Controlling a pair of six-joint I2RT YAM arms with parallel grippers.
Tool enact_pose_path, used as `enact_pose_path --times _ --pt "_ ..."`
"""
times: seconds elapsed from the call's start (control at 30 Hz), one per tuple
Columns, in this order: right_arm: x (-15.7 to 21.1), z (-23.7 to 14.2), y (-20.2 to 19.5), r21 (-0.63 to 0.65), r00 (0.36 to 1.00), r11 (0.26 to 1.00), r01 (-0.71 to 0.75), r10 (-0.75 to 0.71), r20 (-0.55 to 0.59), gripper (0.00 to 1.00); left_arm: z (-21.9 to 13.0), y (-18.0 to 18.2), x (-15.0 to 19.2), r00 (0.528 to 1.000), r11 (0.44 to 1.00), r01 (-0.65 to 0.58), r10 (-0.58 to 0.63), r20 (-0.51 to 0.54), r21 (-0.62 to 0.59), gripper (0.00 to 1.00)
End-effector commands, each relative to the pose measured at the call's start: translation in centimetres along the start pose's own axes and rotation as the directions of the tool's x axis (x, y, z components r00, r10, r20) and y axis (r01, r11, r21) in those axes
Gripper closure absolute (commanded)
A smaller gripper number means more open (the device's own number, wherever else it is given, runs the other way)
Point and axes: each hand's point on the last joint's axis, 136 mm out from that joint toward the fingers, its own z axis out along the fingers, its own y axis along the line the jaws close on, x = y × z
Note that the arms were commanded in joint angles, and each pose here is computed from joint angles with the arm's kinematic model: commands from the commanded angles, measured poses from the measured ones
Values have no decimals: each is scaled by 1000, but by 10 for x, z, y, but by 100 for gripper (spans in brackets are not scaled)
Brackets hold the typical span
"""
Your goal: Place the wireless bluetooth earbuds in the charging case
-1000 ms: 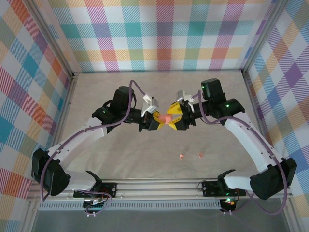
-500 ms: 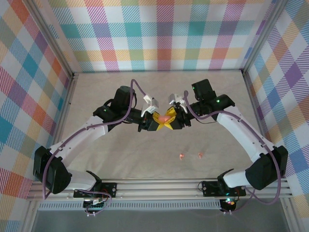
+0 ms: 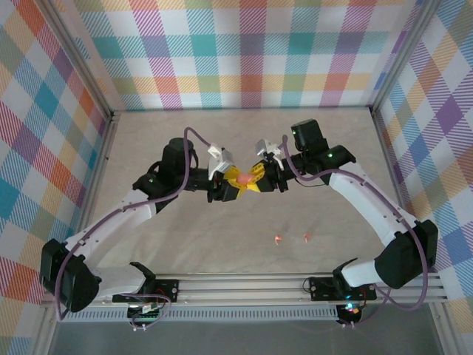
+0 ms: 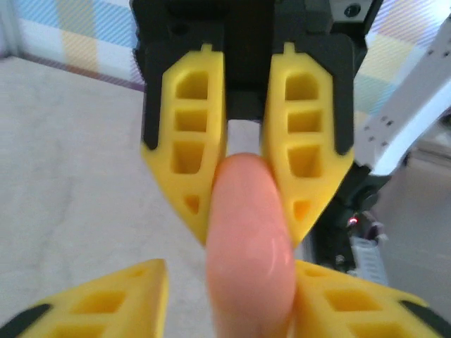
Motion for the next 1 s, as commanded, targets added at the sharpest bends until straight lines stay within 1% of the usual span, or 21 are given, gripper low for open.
enact_pose_path --times 0.0,0.03,0.07,0.1,0.17,0.3,0.43,0.6,0.83,0.97 --pt "-20 -3 12 -38 996 998 52 -49 71 95 -19 19 -19 985 983 -16 47 164 -182 37" --pt "-19 -2 12 -38 996 998 52 -50 67 95 -25 21 -19 975 977 -7 55 215 -215 33" --pt "-19 -2 11 -37 997 998 53 -51 63 95 -30 22 -18 968 972 6 53 246 -236 31" --pt "-19 -2 11 -41 997 998 48 -46 58 95 -33 21 -17 961 971 16 52 273 -240 30" --pt "-19 -2 11 -49 998 998 43 -40 53 95 -34 17 -15 956 978 39 23 293 -203 31" --pt "-20 -2 9 -43 998 998 53 -51 45 95 -27 12 -12 960 991 49 -12 278 -127 31" --pt "-16 -2 4 -5 997 997 74 -74 27 95 -26 0 -13 954 996 -34 57 295 -82 31" --pt "-10 -2 1 19 997 996 83 -83 1 94 -24 -6 -12 958 998 -50 61 280 -46 32" --pt "-13 -2 1 13 994 995 102 -103 26 94 -15 -8 -14 957 999 -42 40 288 3 38" --pt "-12 0 -1 15 994 994 104 -104 17 93 -8 -8 -17 959 999 -32 20 281 37 47"
